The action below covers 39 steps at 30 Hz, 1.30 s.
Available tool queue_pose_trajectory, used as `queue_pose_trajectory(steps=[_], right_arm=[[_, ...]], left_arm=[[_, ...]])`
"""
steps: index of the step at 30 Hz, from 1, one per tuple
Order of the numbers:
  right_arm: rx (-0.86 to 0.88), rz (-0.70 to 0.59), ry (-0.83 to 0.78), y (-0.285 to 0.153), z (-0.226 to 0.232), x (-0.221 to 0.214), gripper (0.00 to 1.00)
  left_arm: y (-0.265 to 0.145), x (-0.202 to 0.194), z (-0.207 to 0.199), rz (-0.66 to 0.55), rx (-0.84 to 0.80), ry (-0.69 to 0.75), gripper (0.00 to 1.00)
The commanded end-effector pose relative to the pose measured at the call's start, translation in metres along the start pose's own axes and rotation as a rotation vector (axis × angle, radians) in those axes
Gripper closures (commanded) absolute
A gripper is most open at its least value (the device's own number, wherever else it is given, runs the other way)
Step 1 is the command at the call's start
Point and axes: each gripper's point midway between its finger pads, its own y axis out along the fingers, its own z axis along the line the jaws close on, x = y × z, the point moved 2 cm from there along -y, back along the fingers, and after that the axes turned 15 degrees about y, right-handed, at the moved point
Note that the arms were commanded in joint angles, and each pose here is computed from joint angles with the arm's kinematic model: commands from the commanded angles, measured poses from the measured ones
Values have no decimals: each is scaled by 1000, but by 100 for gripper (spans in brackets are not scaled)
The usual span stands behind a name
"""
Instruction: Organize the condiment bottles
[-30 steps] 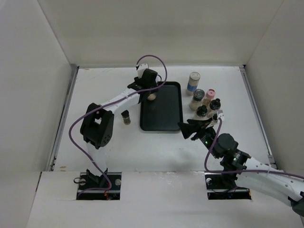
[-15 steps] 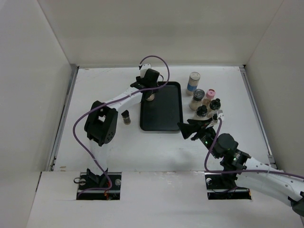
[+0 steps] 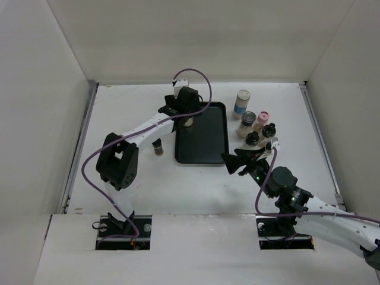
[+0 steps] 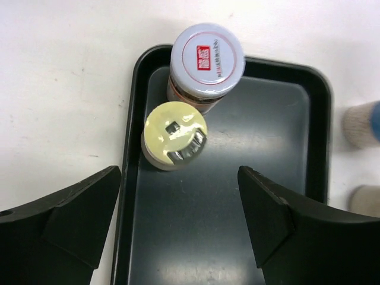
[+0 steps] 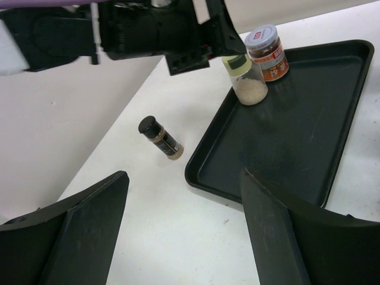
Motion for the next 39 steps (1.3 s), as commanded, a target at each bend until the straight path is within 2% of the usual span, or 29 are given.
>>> queue_pose_trajectory(steps=[1,5,8,10,14,18,21,31,39], right_arm=[[54,-22,29,1,16,8,18],[56,-24,30,2,16,8,19],[53,-17,27,3,16,6,28],[55,-9,25,3,16,4,34],[57,5,21,6,16,1,32],[53,11,18,8,16,-2,21],[55,22,15,9,16,-4,18],[61,64,4,13,18,-14,17],[65,87,1,16,18,-20,17]], left_arm=[[-55,60,7,-190,-50,-62,21],[-90,50,29,-231,-49,-87,26],[-118,28,59,-246,0,-100,34],[-135,9,83,-243,42,-103,34],[-153,-35,111,-158,82,-73,29],[-151,-69,111,-90,79,-28,24],[-143,-78,105,-87,62,-22,23],[-104,-91,106,-55,99,-20,25],[-89,-94,111,-45,130,-22,38]])
